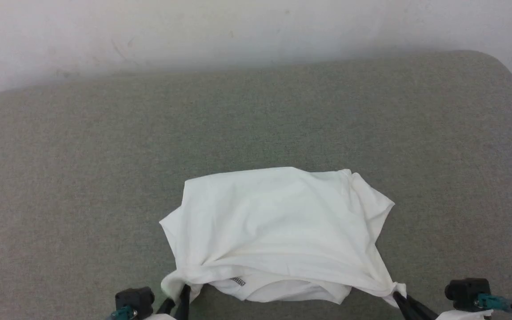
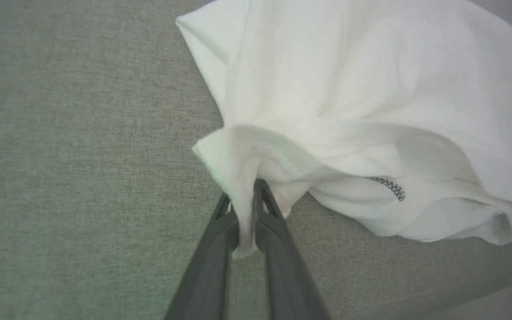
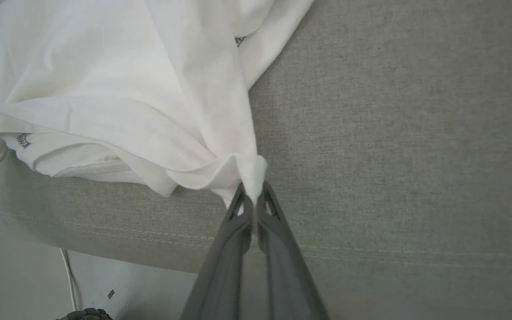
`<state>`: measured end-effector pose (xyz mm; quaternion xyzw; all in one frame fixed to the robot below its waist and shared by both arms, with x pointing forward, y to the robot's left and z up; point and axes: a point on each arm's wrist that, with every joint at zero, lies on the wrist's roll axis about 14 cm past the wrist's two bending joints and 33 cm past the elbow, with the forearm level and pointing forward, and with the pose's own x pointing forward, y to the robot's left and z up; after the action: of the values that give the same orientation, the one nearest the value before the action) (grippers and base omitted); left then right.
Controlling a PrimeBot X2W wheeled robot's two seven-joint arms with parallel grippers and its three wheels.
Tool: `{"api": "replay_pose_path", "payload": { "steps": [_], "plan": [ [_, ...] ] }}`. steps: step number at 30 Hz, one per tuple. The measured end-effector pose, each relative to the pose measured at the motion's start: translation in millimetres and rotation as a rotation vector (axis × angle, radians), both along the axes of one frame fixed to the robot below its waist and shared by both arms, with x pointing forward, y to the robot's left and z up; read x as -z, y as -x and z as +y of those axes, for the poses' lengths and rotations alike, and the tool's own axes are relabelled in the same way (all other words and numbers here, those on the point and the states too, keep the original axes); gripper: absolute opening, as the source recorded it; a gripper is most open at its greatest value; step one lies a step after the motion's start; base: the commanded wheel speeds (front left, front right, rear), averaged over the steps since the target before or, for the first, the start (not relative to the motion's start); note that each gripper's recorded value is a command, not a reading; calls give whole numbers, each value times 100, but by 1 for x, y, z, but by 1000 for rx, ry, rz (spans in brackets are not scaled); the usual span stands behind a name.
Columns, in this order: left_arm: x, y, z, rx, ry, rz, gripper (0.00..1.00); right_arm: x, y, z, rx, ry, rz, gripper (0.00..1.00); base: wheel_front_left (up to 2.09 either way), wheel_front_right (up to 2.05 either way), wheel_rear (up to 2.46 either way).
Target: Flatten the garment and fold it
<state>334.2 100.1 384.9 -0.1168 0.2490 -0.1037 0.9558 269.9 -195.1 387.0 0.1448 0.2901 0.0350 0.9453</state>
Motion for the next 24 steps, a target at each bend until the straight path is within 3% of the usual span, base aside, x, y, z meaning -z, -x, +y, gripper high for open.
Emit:
{"api": "replay_pose_path", "payload": {
  "steps": [12,17,24],
  "plan": [
    [-71,-27,27,-148,21,-354,100,-74,-24,-34,156,59,-332,100,0,0,0],
    [-109,-33,38,-187,21,-487,100,-81,-28,-45,162,96,-324,100,0,0,0],
    [-163,-32,56,-232,-29,-675,100,-75,-53,-39,72,120,-226,100,0,0,0]
  ]
}}
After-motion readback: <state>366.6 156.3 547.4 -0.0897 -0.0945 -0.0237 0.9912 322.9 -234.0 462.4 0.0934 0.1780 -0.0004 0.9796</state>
